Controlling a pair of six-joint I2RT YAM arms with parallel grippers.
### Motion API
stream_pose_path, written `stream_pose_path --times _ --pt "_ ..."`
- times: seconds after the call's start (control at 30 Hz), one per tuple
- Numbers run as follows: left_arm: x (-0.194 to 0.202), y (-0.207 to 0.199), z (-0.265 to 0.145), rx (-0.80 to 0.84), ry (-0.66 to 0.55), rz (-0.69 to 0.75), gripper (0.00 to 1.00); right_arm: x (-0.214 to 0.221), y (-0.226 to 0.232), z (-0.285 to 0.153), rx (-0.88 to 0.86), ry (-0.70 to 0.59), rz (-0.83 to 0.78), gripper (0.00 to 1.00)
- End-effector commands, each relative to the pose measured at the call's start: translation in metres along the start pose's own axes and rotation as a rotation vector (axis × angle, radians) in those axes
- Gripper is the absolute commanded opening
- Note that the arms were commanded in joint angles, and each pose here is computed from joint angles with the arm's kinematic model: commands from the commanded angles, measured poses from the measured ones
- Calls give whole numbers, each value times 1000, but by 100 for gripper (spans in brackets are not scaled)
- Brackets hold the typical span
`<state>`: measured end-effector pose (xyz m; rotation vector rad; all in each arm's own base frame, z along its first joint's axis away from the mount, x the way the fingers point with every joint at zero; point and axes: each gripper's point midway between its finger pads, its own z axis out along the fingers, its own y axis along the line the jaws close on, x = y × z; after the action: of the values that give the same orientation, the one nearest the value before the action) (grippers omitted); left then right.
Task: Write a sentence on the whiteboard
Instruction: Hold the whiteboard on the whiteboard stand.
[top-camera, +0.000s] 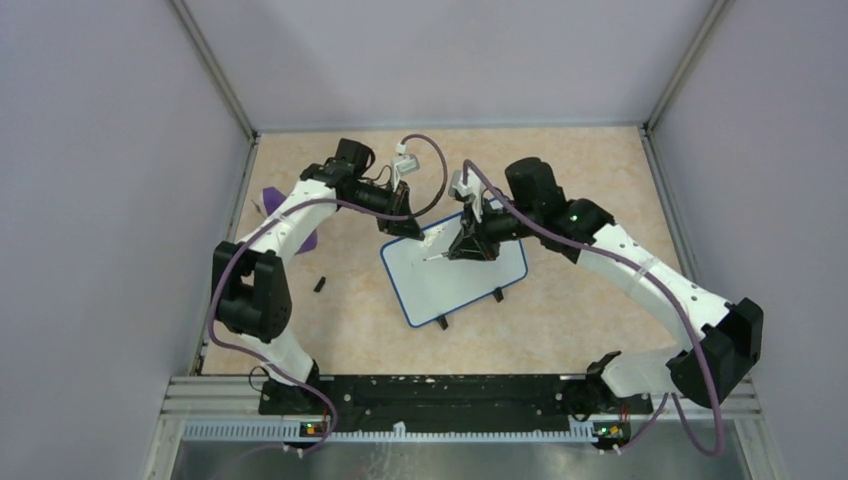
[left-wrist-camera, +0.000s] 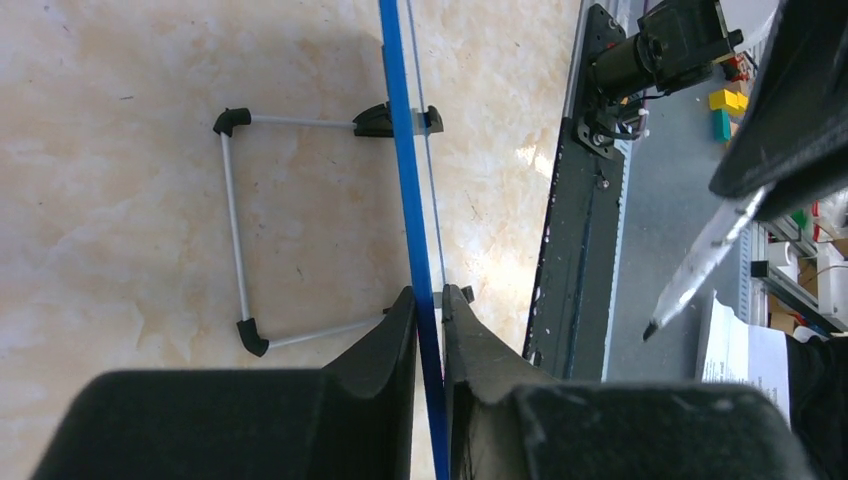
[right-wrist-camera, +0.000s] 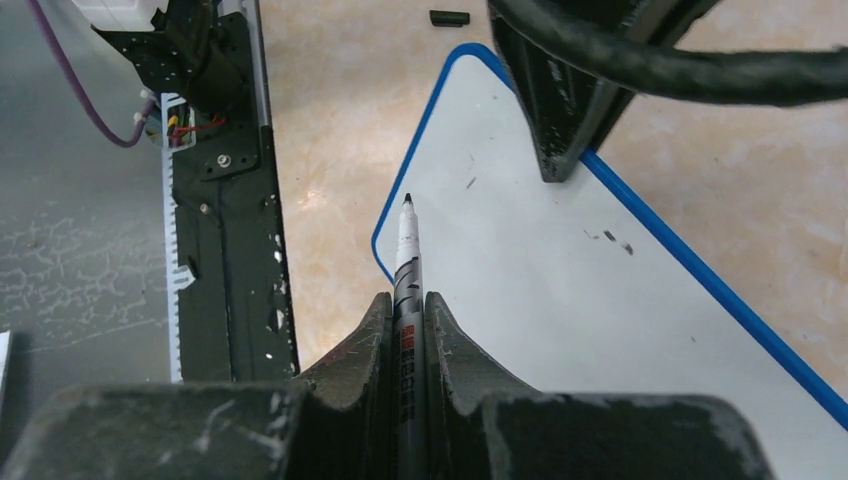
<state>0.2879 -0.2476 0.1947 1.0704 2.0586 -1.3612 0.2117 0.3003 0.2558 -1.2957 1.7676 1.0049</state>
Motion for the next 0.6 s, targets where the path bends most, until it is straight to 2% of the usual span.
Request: stream_pose_path --times 0.0,0.27,0.33,0.47,0.57 --pt "-12 -11 5 68 -10 36 14 -3 3 18 12 6 -98 0" --pt "-8 -14 15 104 21 -5 6 3 9 32 18 44 -132 0" --pt "-6 -14 17 104 30 -31 6 3 7 32 29 47 -128 0" --pt "-5 -15 15 81 35 -86 11 1 2 30 66 43 -131 0" --pt "-5 -15 10 38 44 -107 27 -2 -1 31 79 39 -133 0"
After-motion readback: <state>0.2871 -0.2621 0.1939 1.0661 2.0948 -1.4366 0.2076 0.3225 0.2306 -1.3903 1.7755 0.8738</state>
